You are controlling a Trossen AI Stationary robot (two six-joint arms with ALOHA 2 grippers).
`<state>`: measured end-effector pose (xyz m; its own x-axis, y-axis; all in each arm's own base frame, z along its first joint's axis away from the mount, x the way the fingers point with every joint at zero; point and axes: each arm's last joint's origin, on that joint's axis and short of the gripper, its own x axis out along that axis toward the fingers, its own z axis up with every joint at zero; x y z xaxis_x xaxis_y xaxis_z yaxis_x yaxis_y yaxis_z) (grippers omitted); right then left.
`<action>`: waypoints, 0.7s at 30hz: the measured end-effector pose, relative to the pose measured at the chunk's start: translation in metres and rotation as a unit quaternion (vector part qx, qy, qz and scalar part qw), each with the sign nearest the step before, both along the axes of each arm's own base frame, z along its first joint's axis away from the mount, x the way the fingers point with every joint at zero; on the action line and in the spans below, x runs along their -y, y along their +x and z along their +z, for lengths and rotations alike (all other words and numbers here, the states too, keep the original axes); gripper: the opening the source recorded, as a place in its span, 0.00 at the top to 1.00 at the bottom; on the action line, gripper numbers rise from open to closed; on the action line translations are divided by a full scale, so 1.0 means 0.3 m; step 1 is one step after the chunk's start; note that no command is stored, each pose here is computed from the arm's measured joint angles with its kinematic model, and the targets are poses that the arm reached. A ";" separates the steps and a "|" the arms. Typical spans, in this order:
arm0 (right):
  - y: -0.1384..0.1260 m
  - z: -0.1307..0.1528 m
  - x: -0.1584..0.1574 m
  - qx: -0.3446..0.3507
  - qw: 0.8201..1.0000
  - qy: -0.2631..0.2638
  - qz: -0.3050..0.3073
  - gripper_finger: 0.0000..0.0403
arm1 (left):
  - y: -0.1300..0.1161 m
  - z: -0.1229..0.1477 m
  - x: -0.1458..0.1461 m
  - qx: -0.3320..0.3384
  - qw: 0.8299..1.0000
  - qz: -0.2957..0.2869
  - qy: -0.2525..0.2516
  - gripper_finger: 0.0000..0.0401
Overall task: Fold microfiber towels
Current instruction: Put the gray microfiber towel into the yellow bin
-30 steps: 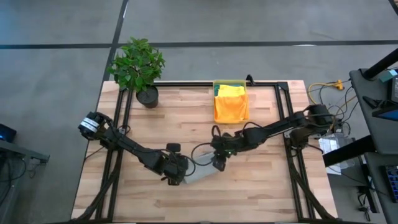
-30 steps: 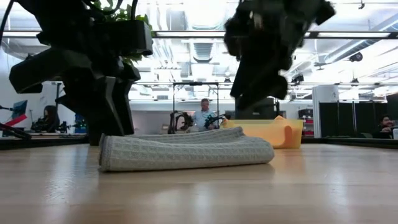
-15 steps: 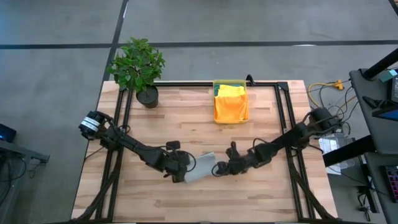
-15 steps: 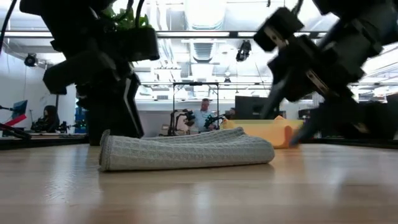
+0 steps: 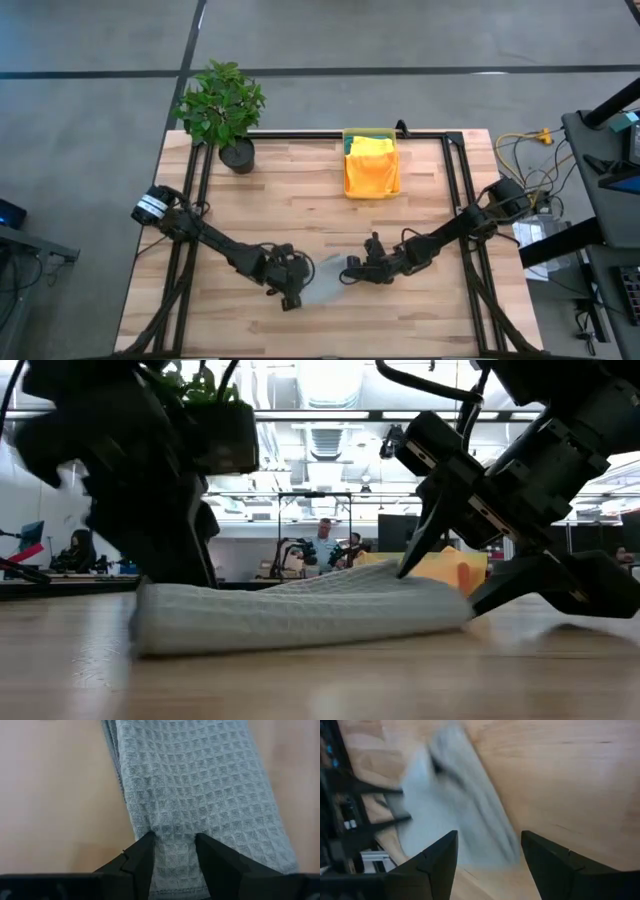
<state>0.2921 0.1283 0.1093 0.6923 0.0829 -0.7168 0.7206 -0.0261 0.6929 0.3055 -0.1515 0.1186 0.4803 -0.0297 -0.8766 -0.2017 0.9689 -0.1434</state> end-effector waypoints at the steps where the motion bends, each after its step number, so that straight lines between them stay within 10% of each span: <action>1: 0.003 -0.003 0.000 0.004 1.000 0.000 -0.002 0.46 | 0.003 -0.006 0.016 0.002 1.000 -0.006 -0.007 0.66; 21: 0.008 -0.022 -0.002 0.003 0.998 -0.043 0.051 0.44 | 0.022 -0.008 0.068 0.025 0.998 0.035 -0.054 0.66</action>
